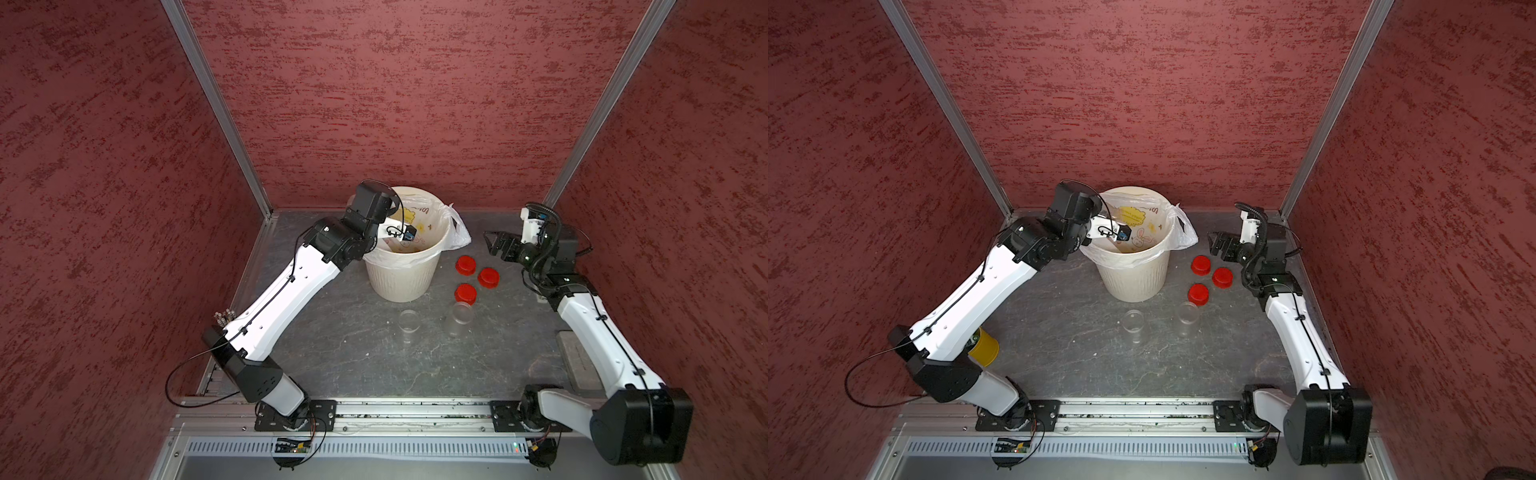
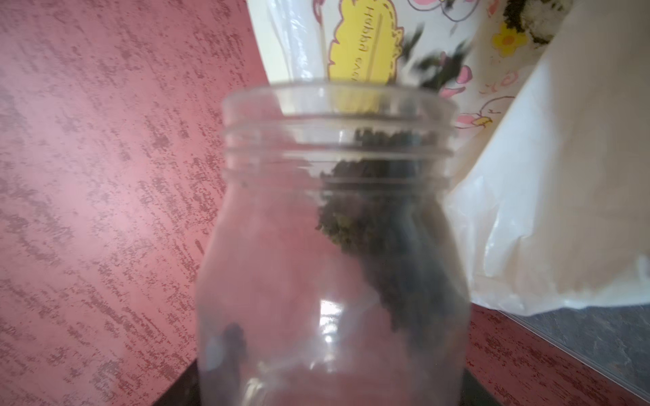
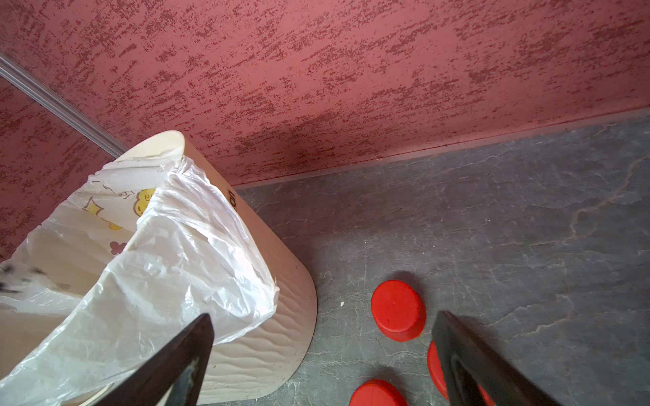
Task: Empty moldy tea leaves from jars
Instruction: Pour the moldy tea leaves from the jar into the trash bin.
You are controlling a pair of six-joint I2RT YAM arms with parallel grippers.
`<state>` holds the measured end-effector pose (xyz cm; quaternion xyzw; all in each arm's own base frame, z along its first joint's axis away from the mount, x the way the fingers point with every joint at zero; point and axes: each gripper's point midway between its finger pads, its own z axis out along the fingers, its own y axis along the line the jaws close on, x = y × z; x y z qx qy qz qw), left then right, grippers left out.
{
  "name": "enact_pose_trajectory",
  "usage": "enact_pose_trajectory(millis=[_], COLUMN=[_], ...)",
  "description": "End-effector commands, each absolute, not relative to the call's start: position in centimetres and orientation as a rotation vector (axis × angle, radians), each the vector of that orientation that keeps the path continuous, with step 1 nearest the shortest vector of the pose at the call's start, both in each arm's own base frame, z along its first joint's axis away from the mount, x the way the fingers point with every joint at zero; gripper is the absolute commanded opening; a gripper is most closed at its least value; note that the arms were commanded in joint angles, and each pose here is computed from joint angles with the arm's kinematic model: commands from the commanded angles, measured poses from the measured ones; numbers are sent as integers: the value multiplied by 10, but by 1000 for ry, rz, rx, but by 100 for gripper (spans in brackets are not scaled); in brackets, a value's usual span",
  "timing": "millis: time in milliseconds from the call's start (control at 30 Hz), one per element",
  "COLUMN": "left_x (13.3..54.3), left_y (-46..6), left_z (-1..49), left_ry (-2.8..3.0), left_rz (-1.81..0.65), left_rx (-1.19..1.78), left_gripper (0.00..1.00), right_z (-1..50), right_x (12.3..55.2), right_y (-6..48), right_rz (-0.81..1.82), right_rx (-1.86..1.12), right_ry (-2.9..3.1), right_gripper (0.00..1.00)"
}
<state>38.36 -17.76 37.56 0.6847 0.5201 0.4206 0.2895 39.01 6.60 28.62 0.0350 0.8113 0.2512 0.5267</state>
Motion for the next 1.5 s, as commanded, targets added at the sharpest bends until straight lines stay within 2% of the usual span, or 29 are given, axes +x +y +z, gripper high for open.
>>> enact_pose_trajectory(millis=[0,133,367,600,800,1000,1200,1367,1467], left_x=[385,378,378,370,378,373,373,371,371], left_y=[-170,-186,-175,-191,-173,-191,-181,-205,-202], left_z=[378,409,367,408,371,405,374,400,389], left_ry=[1413,1342,1433,1359,1468,1390,1448,1373,1409], left_rz=[1133,1120,1097,1086,1082,1080,1083,1077,1058], left_rx=[1815,1780,1845,1798,1847,1796,1862,1834,1856], left_gripper=[65,66,66,66,66,66,66,66,66], right_z=[311,313,314,320,324,325,326,330,331], right_x=[389,390,388,388,385,386,383,384,383], right_y=[69,69,70,72,72,74,74,74,75], right_rz=[612,616,625,635,635,643,644,640,646], right_rx=[54,53,49,42,39,35,35,29,26], right_ry=[1874,1873,1867,1858,1849,1848,1844,1845,1842], right_gripper=[99,99,99,99,99,99,99,99,99])
